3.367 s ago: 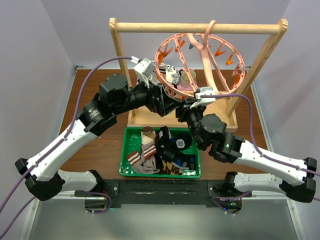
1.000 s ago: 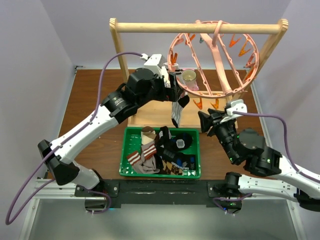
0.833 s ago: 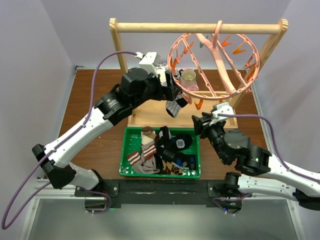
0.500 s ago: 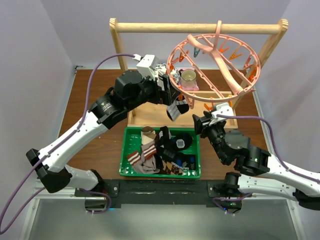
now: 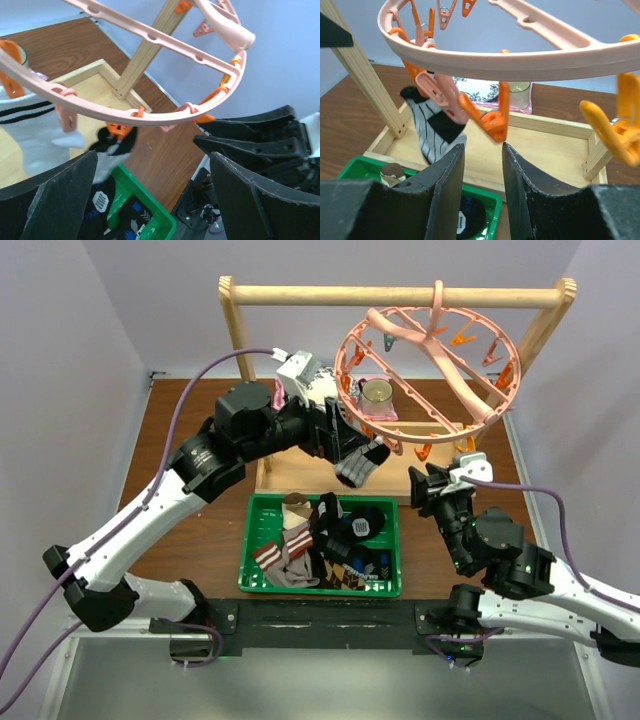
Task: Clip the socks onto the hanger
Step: Open the clamp at the hanger.
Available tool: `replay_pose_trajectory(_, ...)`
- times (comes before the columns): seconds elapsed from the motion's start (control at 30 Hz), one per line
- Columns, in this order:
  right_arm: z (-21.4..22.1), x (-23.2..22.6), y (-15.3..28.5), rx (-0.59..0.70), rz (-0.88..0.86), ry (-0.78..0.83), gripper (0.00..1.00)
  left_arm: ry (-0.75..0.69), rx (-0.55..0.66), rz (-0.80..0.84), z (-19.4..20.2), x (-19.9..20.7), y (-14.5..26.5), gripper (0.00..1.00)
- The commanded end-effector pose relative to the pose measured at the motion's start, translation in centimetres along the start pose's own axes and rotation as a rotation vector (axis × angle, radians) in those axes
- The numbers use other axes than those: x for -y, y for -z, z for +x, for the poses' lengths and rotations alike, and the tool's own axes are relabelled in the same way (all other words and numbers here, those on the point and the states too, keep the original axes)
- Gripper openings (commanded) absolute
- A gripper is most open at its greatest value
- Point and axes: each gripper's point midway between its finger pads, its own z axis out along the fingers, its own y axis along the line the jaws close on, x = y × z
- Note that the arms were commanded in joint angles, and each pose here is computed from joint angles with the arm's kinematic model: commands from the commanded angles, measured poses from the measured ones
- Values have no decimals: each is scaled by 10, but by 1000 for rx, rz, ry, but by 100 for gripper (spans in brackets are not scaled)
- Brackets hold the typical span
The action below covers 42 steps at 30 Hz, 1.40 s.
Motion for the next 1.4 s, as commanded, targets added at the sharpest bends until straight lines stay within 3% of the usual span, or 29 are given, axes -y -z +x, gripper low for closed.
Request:
replay_pose_trajectory(0.0,0,0,-5,19,33,37,40,-45,25,161,-10,32,15,100)
replay_pose_trajectory(0.2,-7,7,-6,57,62,72,34,-18,-17,291,0,54,25,100)
replay_pose_trajectory(0.47,-18,12,-7,73,90,91,11,13,-46,289,11,50,21,100)
replay_pose_trajectory(0.67,-7,1,-10,52,60,80,0,21,-25,298,3,55,23,100)
replay_pose_trajectory(1.2,-7,-88,-38,17,-163,27,0,143,-55,339,4,73,13,100)
replay_pose_trajectory(1.23,-5,-84,-37,0,-133,37,21,141,-53,334,4,73,11,100)
replay_pose_trajectory(1.27,-7,-81,-36,-2,-117,24,33,140,-53,319,4,70,7,100)
replay_pose_trajectory(1.33,-13,-59,-28,6,-64,-12,55,126,-39,275,1,62,3,100)
replay_pose_trajectory(1.37,-9,-51,-24,-4,-51,-39,60,120,-34,263,0,60,2,100)
